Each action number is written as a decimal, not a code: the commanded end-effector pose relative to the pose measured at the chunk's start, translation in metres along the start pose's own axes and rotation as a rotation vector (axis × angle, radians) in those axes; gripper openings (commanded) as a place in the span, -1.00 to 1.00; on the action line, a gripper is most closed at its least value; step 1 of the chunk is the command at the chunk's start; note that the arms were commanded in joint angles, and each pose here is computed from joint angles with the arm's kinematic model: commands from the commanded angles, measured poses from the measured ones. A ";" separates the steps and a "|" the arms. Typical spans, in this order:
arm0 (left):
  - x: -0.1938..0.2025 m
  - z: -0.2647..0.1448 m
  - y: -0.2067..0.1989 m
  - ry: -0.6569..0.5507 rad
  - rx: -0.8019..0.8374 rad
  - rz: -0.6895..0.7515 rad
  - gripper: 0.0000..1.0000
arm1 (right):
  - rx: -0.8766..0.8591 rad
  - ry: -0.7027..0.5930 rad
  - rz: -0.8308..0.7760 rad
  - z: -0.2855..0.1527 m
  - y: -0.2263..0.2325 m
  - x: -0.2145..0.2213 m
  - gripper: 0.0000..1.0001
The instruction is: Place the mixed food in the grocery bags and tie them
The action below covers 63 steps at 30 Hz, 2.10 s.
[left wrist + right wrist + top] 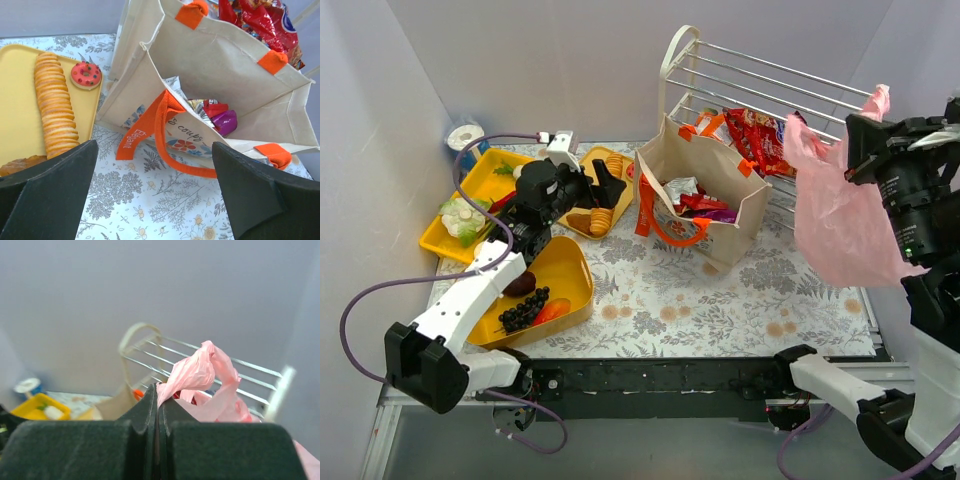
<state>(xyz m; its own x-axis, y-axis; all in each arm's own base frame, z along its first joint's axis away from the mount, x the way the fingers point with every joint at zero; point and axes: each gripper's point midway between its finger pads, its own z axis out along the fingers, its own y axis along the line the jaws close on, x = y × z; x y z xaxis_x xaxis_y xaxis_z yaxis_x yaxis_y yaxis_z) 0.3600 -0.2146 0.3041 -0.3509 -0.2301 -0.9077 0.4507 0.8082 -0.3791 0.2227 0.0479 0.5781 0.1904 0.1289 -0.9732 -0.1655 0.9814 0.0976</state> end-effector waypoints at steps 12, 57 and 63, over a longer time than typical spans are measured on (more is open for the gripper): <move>-0.075 -0.068 -0.053 -0.135 0.103 -0.187 0.96 | -0.945 -0.233 0.153 0.035 0.173 -0.041 -0.97; -0.040 -0.101 0.039 -0.307 -0.237 -0.319 -0.77 | -1.195 0.109 0.441 -0.033 0.315 0.156 -0.97; -0.049 -0.128 0.042 -0.363 -0.258 -0.166 -0.82 | -1.187 0.124 0.518 -0.052 0.334 0.155 -0.97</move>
<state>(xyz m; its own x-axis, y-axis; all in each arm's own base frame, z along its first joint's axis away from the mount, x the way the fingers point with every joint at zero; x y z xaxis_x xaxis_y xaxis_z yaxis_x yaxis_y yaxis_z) 0.3029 -0.1191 0.3425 -0.1722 -0.5915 -0.7877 0.1599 0.7722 -0.6149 0.1543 0.3839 0.4303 -0.2345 0.2814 -0.9305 -0.9597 0.0852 0.2677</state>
